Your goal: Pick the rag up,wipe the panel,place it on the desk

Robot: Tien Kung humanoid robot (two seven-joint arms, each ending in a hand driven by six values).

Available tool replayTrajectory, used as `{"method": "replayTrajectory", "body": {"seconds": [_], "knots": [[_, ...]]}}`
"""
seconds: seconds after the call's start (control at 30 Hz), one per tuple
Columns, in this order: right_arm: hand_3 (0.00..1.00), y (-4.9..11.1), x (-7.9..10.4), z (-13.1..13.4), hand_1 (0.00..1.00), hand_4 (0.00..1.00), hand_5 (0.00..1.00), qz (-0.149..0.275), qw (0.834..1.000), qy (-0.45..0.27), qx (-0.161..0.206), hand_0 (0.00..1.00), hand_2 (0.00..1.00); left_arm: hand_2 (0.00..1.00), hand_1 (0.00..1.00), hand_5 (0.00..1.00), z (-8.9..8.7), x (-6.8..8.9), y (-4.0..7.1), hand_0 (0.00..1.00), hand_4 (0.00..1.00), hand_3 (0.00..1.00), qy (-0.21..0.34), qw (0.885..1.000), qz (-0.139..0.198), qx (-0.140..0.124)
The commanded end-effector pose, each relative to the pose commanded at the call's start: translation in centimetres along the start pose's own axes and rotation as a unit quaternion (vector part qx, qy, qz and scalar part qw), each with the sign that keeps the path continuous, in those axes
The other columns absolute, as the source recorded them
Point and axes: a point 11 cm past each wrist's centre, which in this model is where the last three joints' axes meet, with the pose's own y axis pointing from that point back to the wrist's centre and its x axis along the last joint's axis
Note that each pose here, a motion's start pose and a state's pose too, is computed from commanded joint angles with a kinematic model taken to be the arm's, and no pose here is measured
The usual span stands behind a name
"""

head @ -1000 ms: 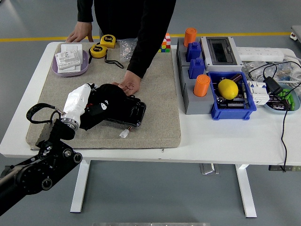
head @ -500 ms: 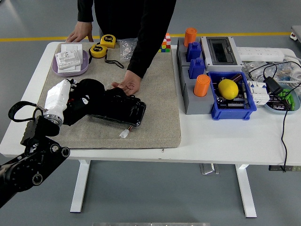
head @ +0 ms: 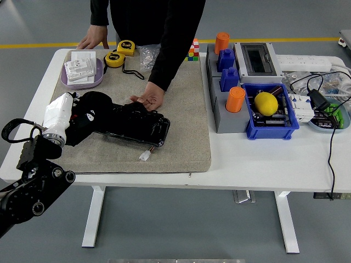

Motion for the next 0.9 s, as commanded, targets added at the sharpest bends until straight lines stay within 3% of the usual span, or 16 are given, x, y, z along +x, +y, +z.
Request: {"method": "replayTrajectory", "body": {"seconds": [0.47,0.9], "knots": [[0.616,0.0,0.0,-0.2,0.65,0.998,0.56,-0.001,1.0,0.0,0.003,0.743,0.695,0.512,0.14,0.002,3.5,-1.7,0.6,0.243,0.151,0.443,-0.004,0.999,-0.027,-0.04],[0.617,0.0,-0.1,-0.3,0.648,0.998,0.564,-0.002,1.0,0.0,0.004,0.742,0.695,0.515,0.142,0.002,7.1,-4.9,3.2,0.243,0.157,0.445,-0.026,0.992,-0.08,-0.099]]}}
